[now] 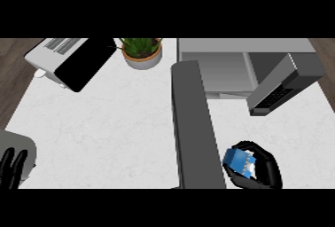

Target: Pick up the milk, place it into the microwave and close the microwave

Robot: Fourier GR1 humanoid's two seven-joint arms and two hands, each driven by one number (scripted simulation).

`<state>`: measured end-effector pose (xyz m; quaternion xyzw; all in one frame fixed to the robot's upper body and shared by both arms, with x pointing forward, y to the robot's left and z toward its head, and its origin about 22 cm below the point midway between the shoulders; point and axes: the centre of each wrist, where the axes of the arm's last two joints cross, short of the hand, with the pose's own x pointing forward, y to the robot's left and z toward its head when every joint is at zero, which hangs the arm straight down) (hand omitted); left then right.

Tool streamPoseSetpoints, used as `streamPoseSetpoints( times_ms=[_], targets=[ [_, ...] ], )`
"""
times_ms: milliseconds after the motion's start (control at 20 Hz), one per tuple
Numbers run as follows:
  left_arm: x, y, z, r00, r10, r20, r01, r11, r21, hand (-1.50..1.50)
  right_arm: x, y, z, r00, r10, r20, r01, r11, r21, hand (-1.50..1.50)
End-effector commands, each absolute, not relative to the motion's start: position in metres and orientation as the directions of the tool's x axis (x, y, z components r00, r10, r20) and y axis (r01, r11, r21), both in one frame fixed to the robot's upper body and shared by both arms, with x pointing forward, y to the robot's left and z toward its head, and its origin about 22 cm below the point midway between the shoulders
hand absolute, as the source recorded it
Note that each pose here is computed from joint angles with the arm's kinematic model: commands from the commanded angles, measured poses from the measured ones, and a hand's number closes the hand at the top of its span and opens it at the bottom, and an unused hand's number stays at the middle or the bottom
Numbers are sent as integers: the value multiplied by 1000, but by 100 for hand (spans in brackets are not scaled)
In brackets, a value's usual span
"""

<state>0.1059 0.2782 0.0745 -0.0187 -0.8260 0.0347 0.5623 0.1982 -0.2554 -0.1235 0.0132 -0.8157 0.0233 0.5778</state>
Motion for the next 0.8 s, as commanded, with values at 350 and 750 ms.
streamPoseSetpoints(
  times_ms=[350, 750],
  targets=[
    [96, 266, 88, -374, 76, 924, -10, 996, -86, -150, 226, -252, -95, -428, -34, 903, -20, 999, 28, 150],
    [101, 293, 74, -376, 94, 922, -6, 995, -104, -150, 266, -312, -71, -406, -95, 909, -100, 993, 59, 150]
  ],
)
